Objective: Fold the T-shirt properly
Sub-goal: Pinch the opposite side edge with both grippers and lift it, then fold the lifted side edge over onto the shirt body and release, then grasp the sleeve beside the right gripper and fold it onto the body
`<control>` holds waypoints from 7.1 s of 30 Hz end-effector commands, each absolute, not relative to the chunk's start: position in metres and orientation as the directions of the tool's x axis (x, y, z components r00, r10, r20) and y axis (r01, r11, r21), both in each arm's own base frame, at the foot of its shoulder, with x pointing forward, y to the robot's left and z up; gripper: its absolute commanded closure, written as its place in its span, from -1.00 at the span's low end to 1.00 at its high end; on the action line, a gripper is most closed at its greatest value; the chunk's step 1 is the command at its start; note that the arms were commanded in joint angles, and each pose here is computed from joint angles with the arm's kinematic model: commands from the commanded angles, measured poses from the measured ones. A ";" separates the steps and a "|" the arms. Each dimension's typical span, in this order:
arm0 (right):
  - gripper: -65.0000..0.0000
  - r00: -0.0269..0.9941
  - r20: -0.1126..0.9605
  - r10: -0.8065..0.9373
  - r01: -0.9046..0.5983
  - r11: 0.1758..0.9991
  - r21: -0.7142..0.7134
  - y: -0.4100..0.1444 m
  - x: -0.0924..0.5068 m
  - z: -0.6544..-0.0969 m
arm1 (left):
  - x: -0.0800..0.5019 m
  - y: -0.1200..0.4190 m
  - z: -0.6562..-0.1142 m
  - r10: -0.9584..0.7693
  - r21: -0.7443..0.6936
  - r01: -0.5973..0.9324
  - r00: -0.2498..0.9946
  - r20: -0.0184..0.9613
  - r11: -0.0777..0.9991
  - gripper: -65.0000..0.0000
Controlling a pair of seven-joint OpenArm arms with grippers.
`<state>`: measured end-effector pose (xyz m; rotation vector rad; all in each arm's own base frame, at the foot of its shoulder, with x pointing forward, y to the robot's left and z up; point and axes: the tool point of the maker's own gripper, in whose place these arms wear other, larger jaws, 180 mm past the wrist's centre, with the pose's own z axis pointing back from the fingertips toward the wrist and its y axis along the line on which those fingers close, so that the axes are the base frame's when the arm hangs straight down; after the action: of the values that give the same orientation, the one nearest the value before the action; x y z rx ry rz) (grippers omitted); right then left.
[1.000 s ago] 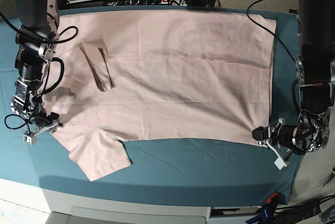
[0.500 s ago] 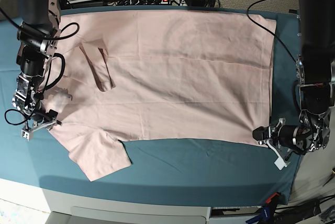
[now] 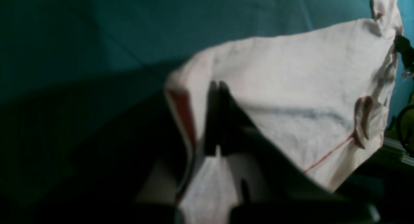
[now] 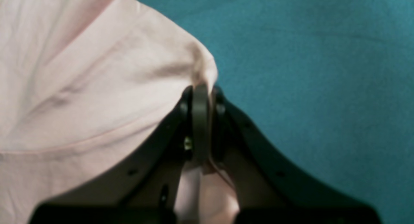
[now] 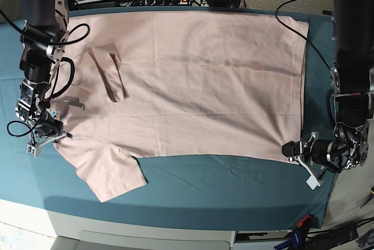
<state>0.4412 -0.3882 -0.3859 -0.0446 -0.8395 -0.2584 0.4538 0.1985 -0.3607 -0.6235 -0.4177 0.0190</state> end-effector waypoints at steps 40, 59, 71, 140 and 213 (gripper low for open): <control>1.00 0.612 0.750 0.253 -0.037 0.956 -0.292 -0.389 0.375 -0.305 | 0.396 0.226 -0.331 0.202 -0.788 0.192 0.907 0.371 0.585 1.00; 1.00 0.624 0.780 0.036 0.001 0.999 -0.047 -0.424 0.313 -0.293 | 0.343 0.241 -0.358 0.069 -0.710 0.243 0.922 0.380 0.661 1.00; 1.00 0.735 0.677 0.031 -0.008 0.999 -0.037 -0.424 0.266 -0.334 | 0.308 0.240 -0.385 0.049 -0.719 0.200 0.950 0.310 0.665 1.00; 0.28 0.749 0.661 0.031 0.002 0.999 -0.049 -0.433 0.271 -0.322 | 0.300 0.236 -0.352 -0.094 -0.620 0.387 0.888 0.451 0.683 0.16; 1.00 0.771 0.569 0.287 -0.525 0.792 0.312 -0.186 0.205 -0.349 | 0.339 0.279 -0.291 0.047 -0.553 0.399 0.780 0.624 0.732 0.17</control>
<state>0.2001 -0.1845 -0.3575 0.4856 -0.4949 0.4476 0.3290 0.2700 -0.3116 -0.7484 -0.6007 -0.1957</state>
